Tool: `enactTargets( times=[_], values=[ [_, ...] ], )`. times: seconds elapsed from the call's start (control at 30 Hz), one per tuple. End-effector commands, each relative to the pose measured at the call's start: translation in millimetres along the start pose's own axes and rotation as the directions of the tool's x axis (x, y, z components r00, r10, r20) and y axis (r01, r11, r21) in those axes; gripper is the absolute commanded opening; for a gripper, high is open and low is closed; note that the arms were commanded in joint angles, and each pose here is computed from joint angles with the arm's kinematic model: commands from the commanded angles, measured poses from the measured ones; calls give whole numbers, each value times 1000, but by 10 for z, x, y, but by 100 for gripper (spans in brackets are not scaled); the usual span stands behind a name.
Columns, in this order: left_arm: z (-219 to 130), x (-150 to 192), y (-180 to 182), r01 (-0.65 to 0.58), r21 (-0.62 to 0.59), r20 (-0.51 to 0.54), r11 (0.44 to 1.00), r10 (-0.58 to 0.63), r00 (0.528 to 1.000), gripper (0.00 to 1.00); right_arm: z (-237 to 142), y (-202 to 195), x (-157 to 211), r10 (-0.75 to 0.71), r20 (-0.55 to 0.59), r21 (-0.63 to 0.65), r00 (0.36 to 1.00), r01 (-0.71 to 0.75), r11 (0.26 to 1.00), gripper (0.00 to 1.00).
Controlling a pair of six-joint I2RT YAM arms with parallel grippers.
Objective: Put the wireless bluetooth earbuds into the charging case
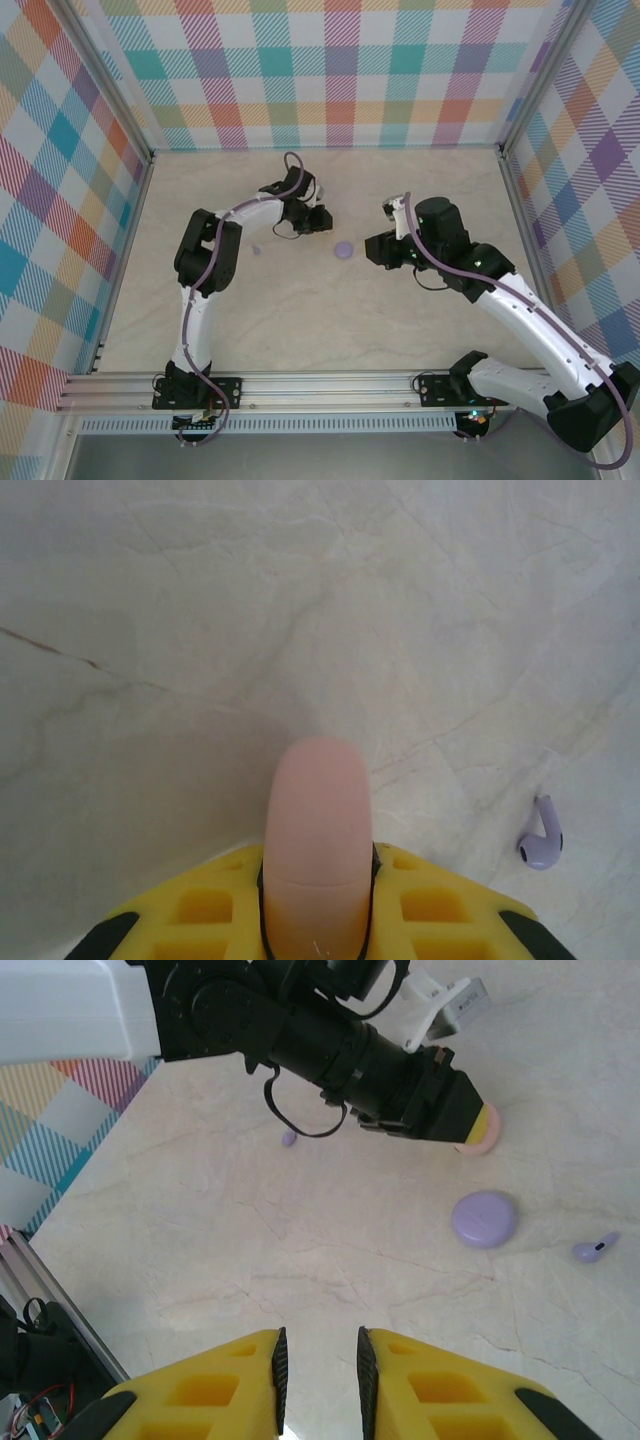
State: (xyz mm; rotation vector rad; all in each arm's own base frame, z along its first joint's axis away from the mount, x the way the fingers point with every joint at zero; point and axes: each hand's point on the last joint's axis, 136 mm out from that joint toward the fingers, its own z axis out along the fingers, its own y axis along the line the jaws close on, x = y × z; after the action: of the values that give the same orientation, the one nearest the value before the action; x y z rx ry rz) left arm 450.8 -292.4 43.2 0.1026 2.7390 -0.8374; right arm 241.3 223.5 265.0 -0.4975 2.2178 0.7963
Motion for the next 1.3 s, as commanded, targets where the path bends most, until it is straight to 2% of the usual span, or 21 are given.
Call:
enactTargets(
  times=[0.0,0.1,0.27,0.33,0.4,0.6,0.77,0.93,1.03,1.27],
  values=[
    [49,28,151,42,-23,-36,999,-42,998,19,38,-61,71,3,-27,18,1000,-2,1000,27],
    [95,39,247,50,-53,-45,997,-52,998,21,69,-126,88,21,-37,49,999,-19,999,27],
    [7,-5,286,27,-83,-19,996,-28,999,57,187,-283,161,74,-82,92,994,-67,994,31],
    [-80,-38,253,3,-90,-5,996,-3,1000,64,262,-359,200,105,-108,99,989,-95,991,34],
    [-195,-82,194,-29,-91,16,995,30,999,66,342,-442,232,137,-130,106,982,-124,987,38],
    [-546,-71,49,-72,-87,69,994,78,995,67,637,-639,303,225,-191,90,956,-211,973,41],
    [-645,102,-151,-102,21,62,995,101,993,62,884,-890,342,311,-253,126,916,-288,949,40],
    [-452,245,-362,-112,123,0,986,113,994,51,1206,-1068,493,389,-317,153,865,-358,921,30],
    [-293,278,-478,-117,159,-37,980,124,992,38,1380,-1103,565,424,-347,146,837,-398,906,24],
    [10,251,-635,-134,186,-76,973,151,986,33,1635,-1261,745,495,-385,204,779,-451,869,17]
  ],
)
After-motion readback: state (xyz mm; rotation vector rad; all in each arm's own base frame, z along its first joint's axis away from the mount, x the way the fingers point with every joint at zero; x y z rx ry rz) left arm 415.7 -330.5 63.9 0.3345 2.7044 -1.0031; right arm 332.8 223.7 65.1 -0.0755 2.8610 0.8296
